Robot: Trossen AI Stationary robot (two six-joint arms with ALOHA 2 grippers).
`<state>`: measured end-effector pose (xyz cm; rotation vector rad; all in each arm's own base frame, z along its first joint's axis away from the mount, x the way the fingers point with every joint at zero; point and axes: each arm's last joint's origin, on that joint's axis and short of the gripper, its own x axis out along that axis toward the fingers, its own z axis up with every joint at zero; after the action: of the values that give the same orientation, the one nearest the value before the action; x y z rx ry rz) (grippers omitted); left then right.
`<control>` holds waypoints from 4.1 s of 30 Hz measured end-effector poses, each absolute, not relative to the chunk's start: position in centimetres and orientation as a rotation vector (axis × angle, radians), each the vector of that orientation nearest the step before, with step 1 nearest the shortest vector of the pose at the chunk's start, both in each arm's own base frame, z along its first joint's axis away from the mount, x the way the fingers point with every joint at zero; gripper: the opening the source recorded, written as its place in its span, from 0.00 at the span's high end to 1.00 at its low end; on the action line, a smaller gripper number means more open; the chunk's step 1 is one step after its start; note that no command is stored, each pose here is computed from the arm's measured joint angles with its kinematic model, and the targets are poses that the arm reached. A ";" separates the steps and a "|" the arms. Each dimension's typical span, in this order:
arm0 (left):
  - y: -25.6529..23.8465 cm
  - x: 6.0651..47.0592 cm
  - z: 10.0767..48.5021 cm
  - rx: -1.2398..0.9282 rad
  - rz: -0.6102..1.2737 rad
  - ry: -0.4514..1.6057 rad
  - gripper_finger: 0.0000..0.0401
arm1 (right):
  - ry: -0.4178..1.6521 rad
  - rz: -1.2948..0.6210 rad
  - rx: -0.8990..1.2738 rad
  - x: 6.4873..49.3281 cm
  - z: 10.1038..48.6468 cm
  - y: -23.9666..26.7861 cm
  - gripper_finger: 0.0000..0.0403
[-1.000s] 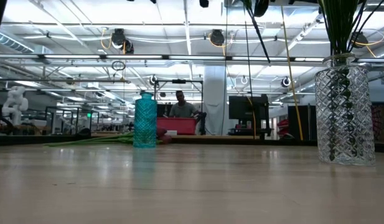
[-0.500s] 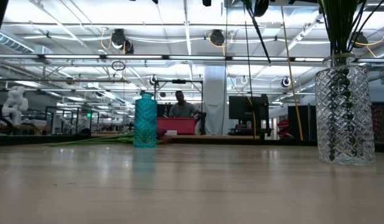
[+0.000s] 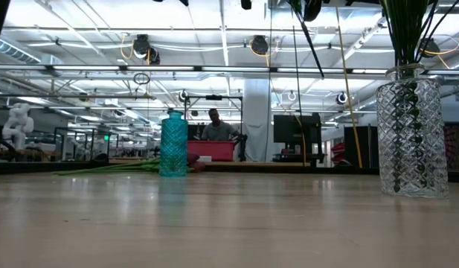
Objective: Sort flowers into vase by color
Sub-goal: Put the white flowers into the transparent vase
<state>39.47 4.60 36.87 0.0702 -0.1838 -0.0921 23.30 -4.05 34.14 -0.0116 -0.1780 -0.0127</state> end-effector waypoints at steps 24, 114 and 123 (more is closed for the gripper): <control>4.7 37.8 39.0 0.080 -0.115 -0.239 0.95 | -0.088 -0.173 0.120 19.0 35.1 -3.7 0.27; -6.7 36.1 35.8 -0.026 -0.431 -0.208 0.95 | 0.530 -0.176 0.374 6.6 27.3 -1.0 0.30; -7.2 36.0 35.7 0.015 -0.426 -0.216 0.95 | 0.359 -0.296 0.328 7.1 29.2 -1.5 0.39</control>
<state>36.03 -7.21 35.74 0.0151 -0.2159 -0.4263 7.07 -1.52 29.21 0.3282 0.3593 -0.2965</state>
